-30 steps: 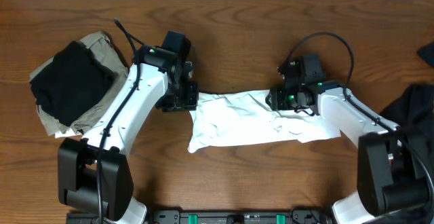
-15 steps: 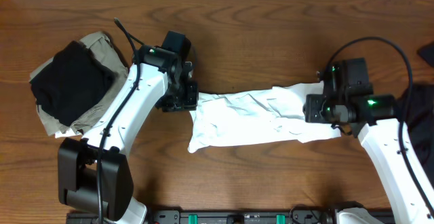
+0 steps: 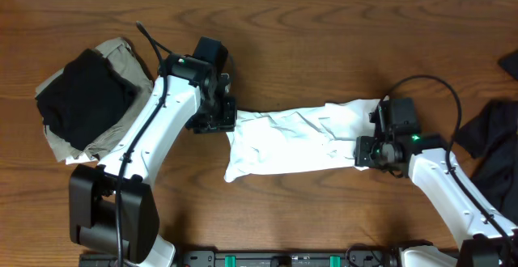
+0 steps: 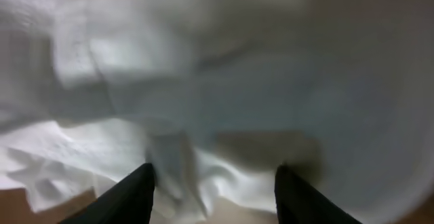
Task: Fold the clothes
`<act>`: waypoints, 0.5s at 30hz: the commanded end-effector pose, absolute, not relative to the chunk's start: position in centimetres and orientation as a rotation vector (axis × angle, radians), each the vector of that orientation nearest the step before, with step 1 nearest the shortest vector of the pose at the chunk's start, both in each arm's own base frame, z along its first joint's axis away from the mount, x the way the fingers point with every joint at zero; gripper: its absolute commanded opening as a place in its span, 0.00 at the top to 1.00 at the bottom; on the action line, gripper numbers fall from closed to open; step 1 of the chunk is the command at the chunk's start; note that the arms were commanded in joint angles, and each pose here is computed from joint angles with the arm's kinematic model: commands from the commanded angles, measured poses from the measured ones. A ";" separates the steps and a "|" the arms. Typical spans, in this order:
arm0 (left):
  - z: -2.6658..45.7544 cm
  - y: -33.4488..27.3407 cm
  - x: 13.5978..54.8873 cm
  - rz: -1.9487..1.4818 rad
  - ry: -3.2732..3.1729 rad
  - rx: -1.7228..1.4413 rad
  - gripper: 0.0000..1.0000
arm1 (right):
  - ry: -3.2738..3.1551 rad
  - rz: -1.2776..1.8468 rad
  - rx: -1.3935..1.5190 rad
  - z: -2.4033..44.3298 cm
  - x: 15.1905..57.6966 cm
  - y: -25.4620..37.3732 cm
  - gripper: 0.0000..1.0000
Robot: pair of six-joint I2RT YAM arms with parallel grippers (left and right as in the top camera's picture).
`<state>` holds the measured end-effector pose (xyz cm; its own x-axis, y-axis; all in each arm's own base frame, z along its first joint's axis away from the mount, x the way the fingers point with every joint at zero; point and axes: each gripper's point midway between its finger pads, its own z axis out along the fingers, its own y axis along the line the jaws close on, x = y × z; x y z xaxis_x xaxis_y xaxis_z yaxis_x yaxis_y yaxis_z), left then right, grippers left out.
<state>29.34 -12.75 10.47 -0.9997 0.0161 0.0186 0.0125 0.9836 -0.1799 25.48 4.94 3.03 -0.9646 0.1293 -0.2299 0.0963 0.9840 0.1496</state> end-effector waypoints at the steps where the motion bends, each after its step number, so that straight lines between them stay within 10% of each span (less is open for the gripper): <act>1: 10.9 -12.7 29.6 0.291 -3.118 -0.015 0.56 | 2.884 0.381 0.128 2.8 25.4 7.3 0.45; 15: 10.9 -12.7 29.6 0.291 -3.118 -0.015 0.56 | 2.906 0.671 -0.043 1.4 24.0 12.4 0.44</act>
